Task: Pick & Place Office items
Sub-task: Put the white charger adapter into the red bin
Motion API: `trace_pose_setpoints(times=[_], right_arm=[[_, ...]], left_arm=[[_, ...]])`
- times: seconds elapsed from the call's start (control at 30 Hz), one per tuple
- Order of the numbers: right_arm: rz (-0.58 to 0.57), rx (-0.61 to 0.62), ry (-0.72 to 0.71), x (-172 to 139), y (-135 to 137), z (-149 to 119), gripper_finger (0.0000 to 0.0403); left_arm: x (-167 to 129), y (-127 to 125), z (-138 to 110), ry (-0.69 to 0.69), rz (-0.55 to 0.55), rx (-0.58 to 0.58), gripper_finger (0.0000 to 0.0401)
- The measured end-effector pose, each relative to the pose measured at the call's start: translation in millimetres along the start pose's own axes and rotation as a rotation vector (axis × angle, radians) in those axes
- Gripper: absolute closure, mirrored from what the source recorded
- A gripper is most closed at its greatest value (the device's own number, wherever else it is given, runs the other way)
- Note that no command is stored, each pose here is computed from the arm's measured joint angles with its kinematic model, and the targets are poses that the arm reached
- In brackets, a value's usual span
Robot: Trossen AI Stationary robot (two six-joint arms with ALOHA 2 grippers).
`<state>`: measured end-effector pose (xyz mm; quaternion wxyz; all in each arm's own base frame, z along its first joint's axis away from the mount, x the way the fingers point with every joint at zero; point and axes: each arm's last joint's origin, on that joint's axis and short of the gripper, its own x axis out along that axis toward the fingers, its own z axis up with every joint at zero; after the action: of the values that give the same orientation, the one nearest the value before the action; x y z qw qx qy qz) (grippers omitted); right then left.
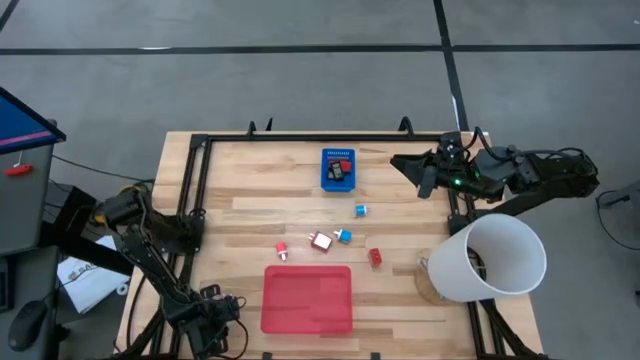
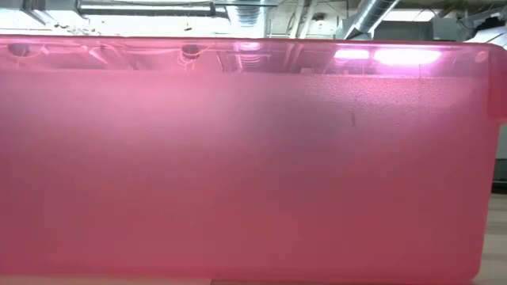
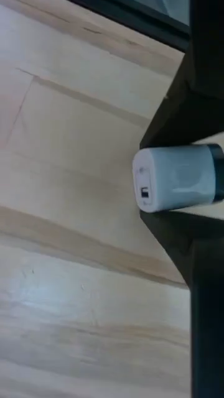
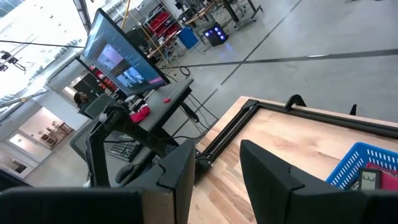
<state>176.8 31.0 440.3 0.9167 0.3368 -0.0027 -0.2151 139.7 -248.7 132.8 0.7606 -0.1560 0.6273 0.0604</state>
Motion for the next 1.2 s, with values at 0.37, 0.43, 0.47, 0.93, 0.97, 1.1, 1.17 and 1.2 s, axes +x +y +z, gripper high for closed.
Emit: trace_pose_setpoints(times=[0.37,0.43,0.47,0.93,0.97,1.1,1.17,1.2], right_arm=[[0.008,0.012,-0.006,0,1,1,0.0280],[0.014,0.016,-0.006,0,1,1,0.0280],[0.015,0.016,-0.005,0,1,1,0.0280],[0.032,-0.001,0.008,-6,-1,4,0.0280],[0.033,0.000,0.007,-7,-2,5,0.0280],[0.036,-0.013,0.004,-10,-3,7,0.0280],[0.038,-0.018,-0.002,-12,-4,9,0.0280],[0.038,-0.018,-0.002,-13,-5,9,0.0280]], left_arm=[[-52,55,22,-0.077,0.012,-0.104,0.0278],[-72,72,34,-0.155,-0.013,-0.170,0.0278],[-83,82,39,-0.203,-0.014,-0.207,0.0278],[-155,155,145,-0.668,-0.445,-0.823,0.0278],[-153,153,152,-0.660,-0.433,-0.830,0.0278],[-140,134,173,-0.549,-0.353,-0.853,0.0278],[-133,120,181,-0.496,-0.327,-0.865,0.0278],[-130,113,184,-0.477,-0.320,-0.871,0.0278]])
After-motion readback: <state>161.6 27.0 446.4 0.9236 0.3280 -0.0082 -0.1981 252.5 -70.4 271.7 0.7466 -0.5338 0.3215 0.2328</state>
